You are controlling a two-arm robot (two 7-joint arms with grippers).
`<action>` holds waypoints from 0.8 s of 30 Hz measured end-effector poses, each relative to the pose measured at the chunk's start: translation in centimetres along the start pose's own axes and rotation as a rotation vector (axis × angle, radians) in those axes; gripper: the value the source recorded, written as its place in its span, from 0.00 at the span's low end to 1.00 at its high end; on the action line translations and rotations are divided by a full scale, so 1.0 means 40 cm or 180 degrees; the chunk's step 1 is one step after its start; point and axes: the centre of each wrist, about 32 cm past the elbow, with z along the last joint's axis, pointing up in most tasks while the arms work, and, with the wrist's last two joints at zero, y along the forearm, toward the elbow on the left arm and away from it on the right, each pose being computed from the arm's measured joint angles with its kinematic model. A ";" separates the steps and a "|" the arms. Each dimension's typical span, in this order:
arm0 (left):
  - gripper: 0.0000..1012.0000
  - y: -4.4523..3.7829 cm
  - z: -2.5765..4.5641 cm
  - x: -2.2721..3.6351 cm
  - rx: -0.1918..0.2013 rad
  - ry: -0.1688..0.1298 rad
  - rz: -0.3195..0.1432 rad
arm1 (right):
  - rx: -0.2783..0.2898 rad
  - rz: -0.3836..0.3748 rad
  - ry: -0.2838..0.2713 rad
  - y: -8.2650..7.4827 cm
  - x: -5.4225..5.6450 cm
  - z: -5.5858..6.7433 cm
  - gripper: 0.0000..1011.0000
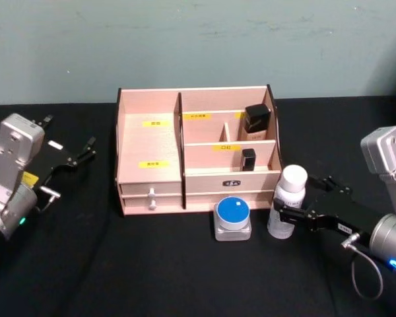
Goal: Pick up the facial cleanser and watermelon frost from the table and place them into the tiered storage box.
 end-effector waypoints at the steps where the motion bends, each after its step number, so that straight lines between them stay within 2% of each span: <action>1: 0.99 0.000 0.000 0.000 0.0000 0.0000 0.0000 | 0.0001 0.0005 -0.0004 0.002 0.001 0.000 0.99; 10: 0.99 0.000 0.000 0.000 -0.0001 0.0000 0.0000 | -0.0010 0.0022 -0.0032 0.023 0.005 -0.003 0.99; 19: 0.99 0.000 0.000 0.000 0.0000 0.0000 0.0000 | -0.0013 0.0021 -0.0032 0.021 0.005 -0.004 0.99; 24: 0.99 0.000 0.000 0.000 0.0000 0.0000 0.0000 | -0.0012 0.0022 -0.0029 0.020 0.005 -0.003 0.90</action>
